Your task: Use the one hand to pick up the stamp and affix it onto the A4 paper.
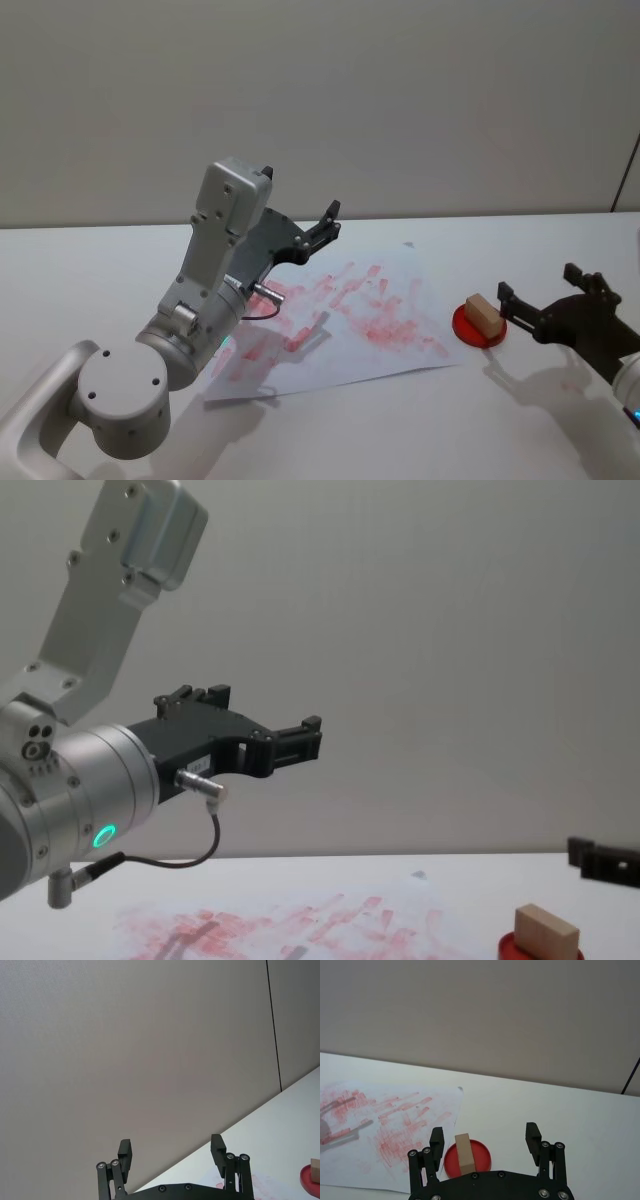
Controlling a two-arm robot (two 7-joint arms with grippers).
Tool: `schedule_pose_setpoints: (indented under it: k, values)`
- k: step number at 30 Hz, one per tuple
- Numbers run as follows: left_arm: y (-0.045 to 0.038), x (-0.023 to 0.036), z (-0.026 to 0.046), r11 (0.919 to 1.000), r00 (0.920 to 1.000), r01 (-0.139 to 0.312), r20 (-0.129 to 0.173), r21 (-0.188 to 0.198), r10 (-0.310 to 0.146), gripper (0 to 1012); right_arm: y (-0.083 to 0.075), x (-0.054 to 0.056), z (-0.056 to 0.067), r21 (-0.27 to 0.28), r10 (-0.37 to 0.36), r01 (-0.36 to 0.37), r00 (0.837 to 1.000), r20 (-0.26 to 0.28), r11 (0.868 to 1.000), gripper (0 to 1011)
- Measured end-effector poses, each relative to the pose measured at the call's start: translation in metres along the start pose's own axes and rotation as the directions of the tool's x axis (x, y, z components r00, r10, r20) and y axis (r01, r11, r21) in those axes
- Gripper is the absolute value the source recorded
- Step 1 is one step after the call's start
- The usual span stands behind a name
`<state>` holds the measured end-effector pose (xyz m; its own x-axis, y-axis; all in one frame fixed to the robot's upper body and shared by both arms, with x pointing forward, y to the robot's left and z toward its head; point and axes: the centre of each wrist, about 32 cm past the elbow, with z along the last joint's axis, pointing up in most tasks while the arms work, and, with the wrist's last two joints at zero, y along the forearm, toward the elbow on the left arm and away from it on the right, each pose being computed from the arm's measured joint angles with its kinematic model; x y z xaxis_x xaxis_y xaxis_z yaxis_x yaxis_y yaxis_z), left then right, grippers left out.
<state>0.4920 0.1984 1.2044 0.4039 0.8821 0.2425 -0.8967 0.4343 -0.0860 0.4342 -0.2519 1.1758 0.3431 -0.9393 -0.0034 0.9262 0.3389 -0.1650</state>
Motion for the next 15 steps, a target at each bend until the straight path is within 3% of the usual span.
schedule_pose_setpoints:
  k: [15]
  values:
    - [0.0,0.0,0.0,1.0,1.0,0.0,0.0,0.0,0.0,1001,0.032,0.006,-0.003,-0.142,0.075,-0.07,0.997,0.033,0.987,1001]
